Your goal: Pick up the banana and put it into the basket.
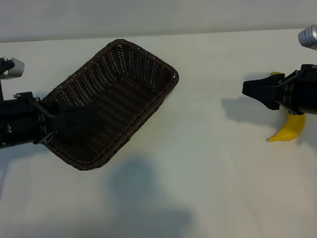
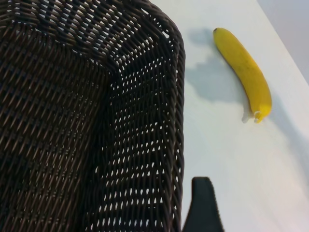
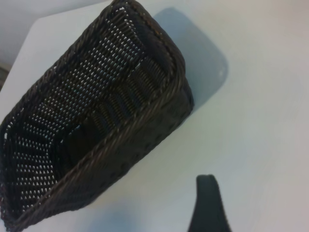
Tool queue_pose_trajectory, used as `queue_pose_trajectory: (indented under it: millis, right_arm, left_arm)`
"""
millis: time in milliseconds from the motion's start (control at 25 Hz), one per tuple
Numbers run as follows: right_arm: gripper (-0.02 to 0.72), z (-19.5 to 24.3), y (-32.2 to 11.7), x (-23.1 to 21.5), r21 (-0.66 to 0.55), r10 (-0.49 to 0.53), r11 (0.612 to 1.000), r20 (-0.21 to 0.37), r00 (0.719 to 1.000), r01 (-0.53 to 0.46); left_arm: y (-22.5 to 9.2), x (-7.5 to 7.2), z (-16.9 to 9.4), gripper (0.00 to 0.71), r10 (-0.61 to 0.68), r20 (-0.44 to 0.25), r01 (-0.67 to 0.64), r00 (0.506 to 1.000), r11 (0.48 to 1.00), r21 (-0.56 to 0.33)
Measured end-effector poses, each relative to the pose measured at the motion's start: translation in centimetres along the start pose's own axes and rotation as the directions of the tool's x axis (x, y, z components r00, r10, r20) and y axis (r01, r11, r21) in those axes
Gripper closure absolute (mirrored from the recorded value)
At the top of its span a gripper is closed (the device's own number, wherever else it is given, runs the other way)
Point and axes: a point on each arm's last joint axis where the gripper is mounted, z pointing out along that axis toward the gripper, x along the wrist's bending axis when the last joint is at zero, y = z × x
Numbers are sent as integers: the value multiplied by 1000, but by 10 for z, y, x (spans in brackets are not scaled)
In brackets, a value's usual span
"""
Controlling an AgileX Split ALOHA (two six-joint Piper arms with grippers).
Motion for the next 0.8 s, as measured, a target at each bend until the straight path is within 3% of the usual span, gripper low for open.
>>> queue_pose_trajectory:
  millis: [800]
  right_arm:
    - [191, 0, 0, 0, 0, -1, 1000, 0, 1000, 1]
  left_arm:
    - [0, 0, 0, 152, 4, -1, -4, 1000, 1000, 0]
